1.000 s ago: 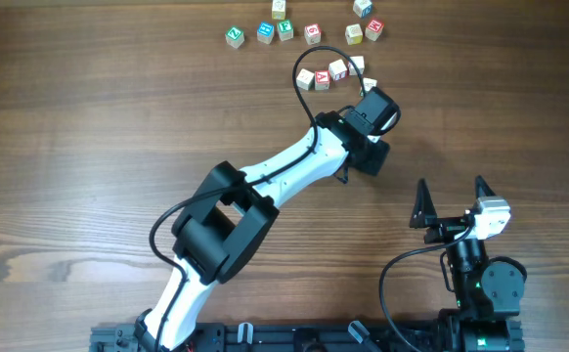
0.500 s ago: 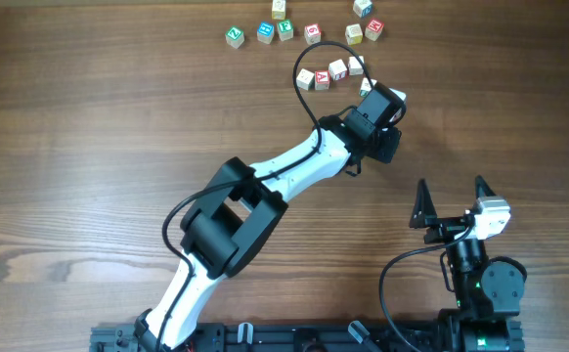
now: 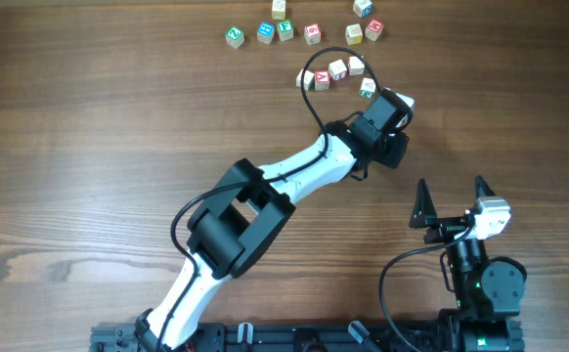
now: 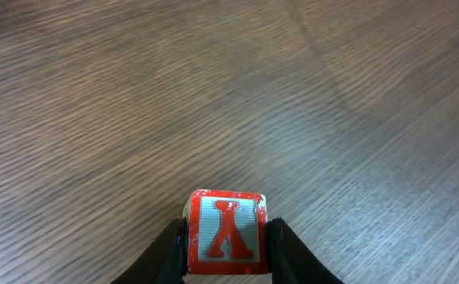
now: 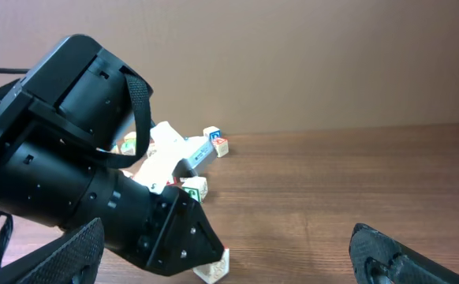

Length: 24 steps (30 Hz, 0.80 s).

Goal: Form a circle
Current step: 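Carry the red-letter block right and place it on the table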

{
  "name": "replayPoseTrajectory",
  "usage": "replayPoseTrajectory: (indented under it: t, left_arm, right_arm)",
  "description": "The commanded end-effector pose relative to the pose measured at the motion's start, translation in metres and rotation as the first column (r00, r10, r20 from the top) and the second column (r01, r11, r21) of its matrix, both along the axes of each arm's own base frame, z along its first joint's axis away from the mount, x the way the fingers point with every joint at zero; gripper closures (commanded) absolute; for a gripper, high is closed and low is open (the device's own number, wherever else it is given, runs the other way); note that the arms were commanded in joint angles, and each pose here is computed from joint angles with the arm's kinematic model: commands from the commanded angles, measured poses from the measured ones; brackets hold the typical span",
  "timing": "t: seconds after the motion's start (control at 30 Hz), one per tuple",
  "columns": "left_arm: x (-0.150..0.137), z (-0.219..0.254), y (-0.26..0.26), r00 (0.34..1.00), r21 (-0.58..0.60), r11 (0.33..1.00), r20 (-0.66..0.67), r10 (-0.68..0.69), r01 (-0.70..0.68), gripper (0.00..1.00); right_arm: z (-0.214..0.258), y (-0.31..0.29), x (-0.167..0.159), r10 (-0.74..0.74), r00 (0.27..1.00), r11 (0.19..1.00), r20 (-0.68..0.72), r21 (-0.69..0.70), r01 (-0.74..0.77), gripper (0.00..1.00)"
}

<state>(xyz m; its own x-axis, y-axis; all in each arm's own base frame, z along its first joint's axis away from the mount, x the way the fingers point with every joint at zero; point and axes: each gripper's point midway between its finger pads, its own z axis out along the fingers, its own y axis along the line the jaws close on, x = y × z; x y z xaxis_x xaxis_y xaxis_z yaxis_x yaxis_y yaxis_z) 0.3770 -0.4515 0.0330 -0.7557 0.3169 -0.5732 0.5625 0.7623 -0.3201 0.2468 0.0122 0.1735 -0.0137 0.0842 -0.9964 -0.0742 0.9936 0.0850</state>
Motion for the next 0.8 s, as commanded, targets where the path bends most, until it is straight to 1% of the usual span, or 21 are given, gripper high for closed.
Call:
replayPoseTrajectory:
  t: [0.0,0.13,0.3,0.5,0.57,0.63,0.7,0.77]
  left_arm:
    - [-0.008,-0.015,-0.005,0.999,-0.016,1.000,-0.050,0.012,-0.013,0.73]
    - [-0.005,-0.013,-0.007,0.999,-0.031,0.999,-0.045,0.019,-0.021,0.68]
    - [-0.004,-0.010,-0.010,0.999,-0.043,0.999,-0.039,0.020,-0.022,0.54]
    - [0.000,-0.003,-0.011,0.999,-0.062,0.998,-0.022,0.024,-0.025,0.46]
    - [0.007,0.009,-0.011,0.999,-0.087,0.996,-0.001,0.032,-0.032,0.44]
    - [0.021,0.034,-0.009,0.998,-0.127,0.991,0.035,0.051,-0.046,0.39]
    - [0.037,0.062,-0.003,0.995,-0.167,0.984,0.069,0.079,-0.066,0.37]
    - [0.059,0.106,0.016,0.984,-0.217,0.970,0.119,0.134,-0.106,0.35]
  right_arm:
    - [0.001,0.000,0.000,-0.002,1.000,1.000,0.008,-0.004,0.002,0.00]
    - [0.001,0.000,0.000,-0.002,1.000,1.000,0.008,-0.003,0.002,0.00]
    - [0.001,0.000,0.000,-0.002,1.000,1.000,0.008,-0.004,0.002,0.00]
    - [0.001,0.000,0.000,-0.002,1.000,1.000,0.008,-0.004,0.002,0.00]
    - [0.001,0.000,0.000,-0.002,1.000,1.000,0.008,-0.004,0.002,0.00]
    - [0.001,0.000,0.000,-0.002,1.000,1.000,0.008,-0.004,0.002,0.00]
    - [0.001,0.000,0.000,-0.002,1.000,1.000,0.008,-0.004,0.002,0.00]
    - [0.001,0.000,0.000,-0.002,1.000,1.000,0.008,-0.004,0.002,0.00]
